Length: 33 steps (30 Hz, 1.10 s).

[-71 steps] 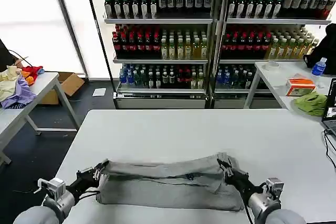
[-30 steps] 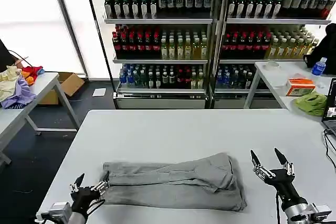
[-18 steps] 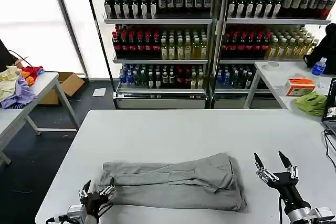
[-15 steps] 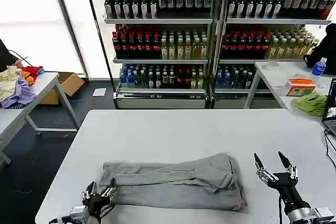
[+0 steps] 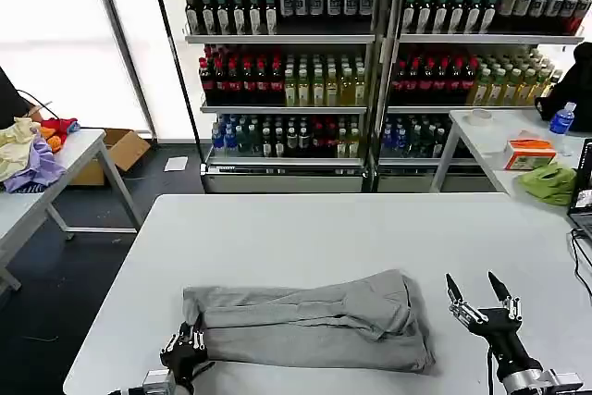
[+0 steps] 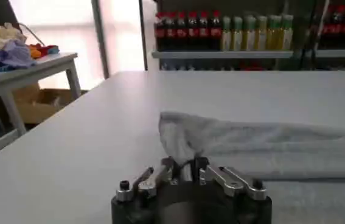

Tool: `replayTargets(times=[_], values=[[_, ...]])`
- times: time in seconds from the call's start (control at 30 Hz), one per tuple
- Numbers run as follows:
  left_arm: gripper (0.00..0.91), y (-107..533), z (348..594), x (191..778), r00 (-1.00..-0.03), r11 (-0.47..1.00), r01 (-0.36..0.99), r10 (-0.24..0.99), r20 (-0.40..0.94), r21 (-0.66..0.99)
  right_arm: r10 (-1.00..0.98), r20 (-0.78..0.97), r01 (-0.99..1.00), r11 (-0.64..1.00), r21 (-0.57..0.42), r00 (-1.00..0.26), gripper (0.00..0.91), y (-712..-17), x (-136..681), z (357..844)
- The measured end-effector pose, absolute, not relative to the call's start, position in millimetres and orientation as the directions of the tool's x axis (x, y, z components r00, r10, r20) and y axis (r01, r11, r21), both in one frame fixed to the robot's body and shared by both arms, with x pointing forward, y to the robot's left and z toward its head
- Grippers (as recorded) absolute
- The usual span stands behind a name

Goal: Fold and organize the clothes.

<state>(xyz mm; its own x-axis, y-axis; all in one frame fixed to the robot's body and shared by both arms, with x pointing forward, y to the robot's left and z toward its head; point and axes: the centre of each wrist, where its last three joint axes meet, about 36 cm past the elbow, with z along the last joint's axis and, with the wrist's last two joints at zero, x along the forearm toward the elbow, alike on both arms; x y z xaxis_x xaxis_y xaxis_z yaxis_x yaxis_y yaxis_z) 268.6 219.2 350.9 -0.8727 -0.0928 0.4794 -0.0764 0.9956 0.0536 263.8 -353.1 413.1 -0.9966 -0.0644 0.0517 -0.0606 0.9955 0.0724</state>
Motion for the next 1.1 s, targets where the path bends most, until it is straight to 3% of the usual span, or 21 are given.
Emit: replayTargets(times=[0.33, 0.77, 1.1], values=[[0.030, 229, 350, 268, -0.888, 0.995, -0.059, -0.089, 0.451, 0.081, -0.070, 0.065, -0.063, 0.993, 0.096, -0.995, 0.907, -346, 263, 411], [0.030, 344, 389, 277, -0.897, 0.966, -0.187, -0.241, 0.370, 0.177, -0.096, 0.050, -0.090, 0.989, 0.118, -0.994, 0.907, -332, 264, 413], [0.030, 444, 438, 285, -0.881, 0.934, -0.297, -0.349, 0.319, 0.201, -0.101, 0.055, -0.092, 0.985, 0.145, -0.993, 0.907, -329, 263, 421]])
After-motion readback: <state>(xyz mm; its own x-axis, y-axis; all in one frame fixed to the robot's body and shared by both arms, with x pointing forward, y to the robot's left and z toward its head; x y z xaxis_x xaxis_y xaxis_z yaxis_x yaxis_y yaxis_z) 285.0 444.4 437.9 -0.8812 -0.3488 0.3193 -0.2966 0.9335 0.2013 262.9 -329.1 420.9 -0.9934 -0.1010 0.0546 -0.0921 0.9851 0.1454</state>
